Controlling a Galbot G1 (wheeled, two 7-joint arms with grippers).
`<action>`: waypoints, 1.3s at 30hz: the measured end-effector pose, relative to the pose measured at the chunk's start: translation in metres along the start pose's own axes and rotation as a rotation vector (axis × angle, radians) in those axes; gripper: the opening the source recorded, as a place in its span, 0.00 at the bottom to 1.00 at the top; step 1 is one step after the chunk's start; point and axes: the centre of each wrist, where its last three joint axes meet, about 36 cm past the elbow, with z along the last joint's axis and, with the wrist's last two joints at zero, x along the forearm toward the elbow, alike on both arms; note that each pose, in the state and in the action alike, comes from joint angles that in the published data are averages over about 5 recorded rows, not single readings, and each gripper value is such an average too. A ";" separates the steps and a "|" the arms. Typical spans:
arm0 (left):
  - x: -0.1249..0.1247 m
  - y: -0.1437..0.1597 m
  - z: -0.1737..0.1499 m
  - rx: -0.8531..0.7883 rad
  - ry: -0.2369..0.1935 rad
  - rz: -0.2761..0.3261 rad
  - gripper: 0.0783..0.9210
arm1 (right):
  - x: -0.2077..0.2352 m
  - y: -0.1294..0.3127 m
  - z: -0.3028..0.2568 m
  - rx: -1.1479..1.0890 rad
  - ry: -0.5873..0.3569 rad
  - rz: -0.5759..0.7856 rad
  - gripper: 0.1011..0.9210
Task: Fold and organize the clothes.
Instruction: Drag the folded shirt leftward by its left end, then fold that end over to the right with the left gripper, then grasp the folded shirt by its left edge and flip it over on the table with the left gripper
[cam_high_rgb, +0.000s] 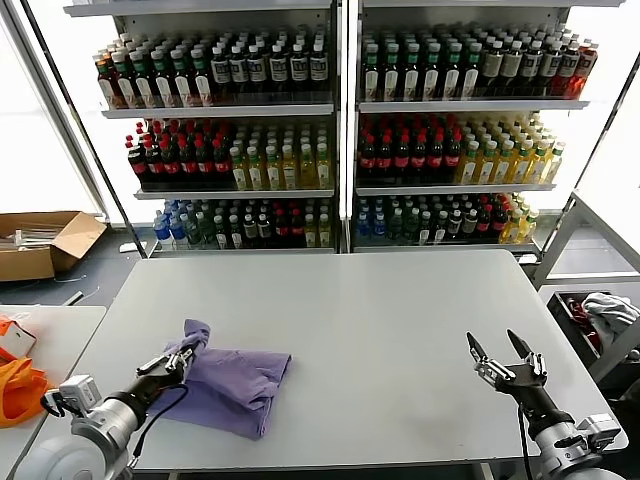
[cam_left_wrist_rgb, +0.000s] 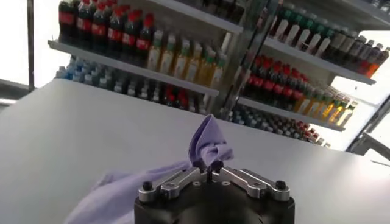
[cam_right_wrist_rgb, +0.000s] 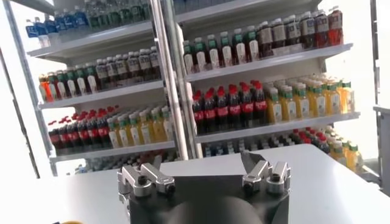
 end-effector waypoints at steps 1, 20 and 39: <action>-0.002 -0.003 0.003 0.014 0.005 0.009 0.03 | 0.000 0.001 0.000 -0.001 0.000 -0.001 0.88; -0.018 -0.039 0.038 0.199 0.097 0.077 0.34 | 0.003 0.002 -0.002 -0.002 -0.002 0.005 0.88; -0.001 0.010 -0.012 0.114 -0.024 -0.065 0.88 | -0.001 0.008 0.001 -0.009 -0.001 -0.013 0.88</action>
